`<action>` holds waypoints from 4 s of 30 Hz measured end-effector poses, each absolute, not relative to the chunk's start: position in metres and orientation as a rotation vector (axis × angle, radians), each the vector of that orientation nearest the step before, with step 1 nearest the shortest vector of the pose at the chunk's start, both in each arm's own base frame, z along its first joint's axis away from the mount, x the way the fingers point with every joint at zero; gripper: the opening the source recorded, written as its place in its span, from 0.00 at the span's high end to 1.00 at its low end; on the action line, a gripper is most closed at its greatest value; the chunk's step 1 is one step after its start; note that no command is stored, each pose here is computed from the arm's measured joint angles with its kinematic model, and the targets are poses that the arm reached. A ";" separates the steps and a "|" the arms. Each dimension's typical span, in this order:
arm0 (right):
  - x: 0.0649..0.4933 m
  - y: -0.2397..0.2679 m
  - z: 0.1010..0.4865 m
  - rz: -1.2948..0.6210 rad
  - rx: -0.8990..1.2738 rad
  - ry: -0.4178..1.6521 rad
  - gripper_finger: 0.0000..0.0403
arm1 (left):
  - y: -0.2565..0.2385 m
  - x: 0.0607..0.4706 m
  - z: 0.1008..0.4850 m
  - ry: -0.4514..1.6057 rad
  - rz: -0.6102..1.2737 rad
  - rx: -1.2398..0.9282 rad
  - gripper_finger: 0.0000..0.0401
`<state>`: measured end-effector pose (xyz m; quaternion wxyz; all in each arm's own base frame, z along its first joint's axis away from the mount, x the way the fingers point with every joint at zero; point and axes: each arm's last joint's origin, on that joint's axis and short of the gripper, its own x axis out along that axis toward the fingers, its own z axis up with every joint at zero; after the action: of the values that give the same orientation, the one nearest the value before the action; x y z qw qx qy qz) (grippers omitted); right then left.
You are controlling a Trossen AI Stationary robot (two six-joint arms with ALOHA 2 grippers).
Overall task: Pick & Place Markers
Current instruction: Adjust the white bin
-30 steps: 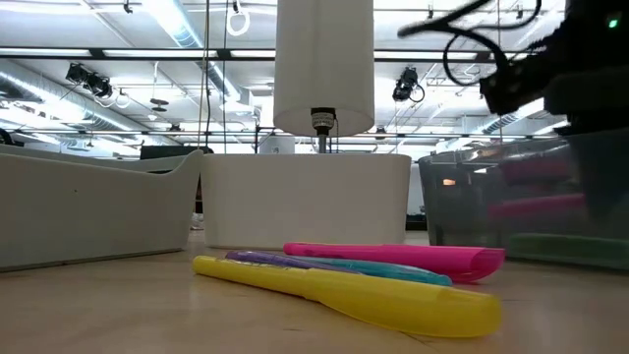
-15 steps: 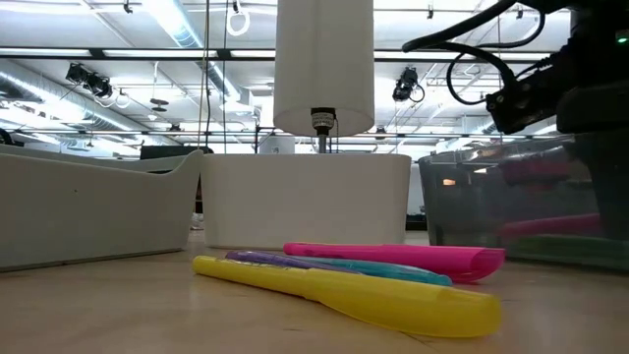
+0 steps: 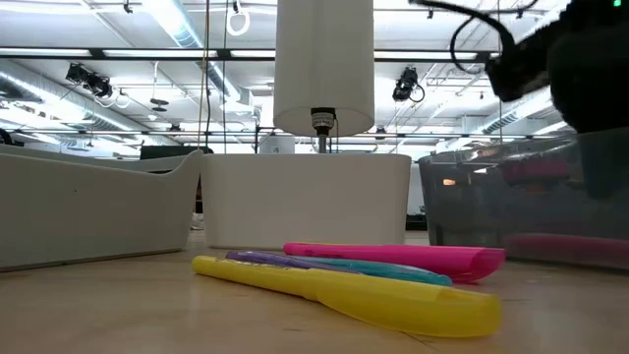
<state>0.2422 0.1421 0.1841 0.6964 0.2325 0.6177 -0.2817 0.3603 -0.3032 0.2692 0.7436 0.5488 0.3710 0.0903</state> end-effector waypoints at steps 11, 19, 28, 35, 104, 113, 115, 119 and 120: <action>0.222 0.143 0.235 -0.535 0.450 1.022 0.63 | -0.303 0.360 0.269 0.811 0.200 1.154 0.76; 0.208 0.166 0.255 -0.474 0.318 0.682 0.63 | -0.303 0.360 0.268 0.818 0.198 1.143 0.76; 0.210 0.202 0.278 -0.337 0.256 0.348 0.63 | -0.303 0.359 0.268 0.815 0.211 1.104 0.76; 0.224 0.224 0.290 -0.211 0.186 0.221 0.63 | -0.301 0.359 0.263 0.918 0.079 0.967 0.76; 0.221 0.245 0.296 -0.067 -0.037 0.161 0.63 | -0.139 0.295 0.271 0.766 -0.387 0.320 0.76; 0.221 0.245 0.297 -0.066 -0.032 0.156 0.63 | -0.128 0.302 0.270 0.766 -0.335 0.253 0.76; 0.221 0.245 0.297 -0.066 -0.032 0.155 0.63 | -0.128 0.304 0.272 0.740 -0.347 0.237 0.76; 0.221 0.245 0.297 -0.066 -0.036 0.155 0.63 | -0.129 0.311 0.270 0.710 -0.370 0.231 0.71; 0.221 0.245 0.297 -0.066 -0.036 0.155 0.63 | -0.130 0.313 0.267 0.715 -0.379 0.239 0.69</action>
<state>0.2214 0.2454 0.2970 0.9963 -0.0178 0.0775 -0.0329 0.3131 -0.1296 0.2669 0.9124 0.1160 0.3469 -0.1839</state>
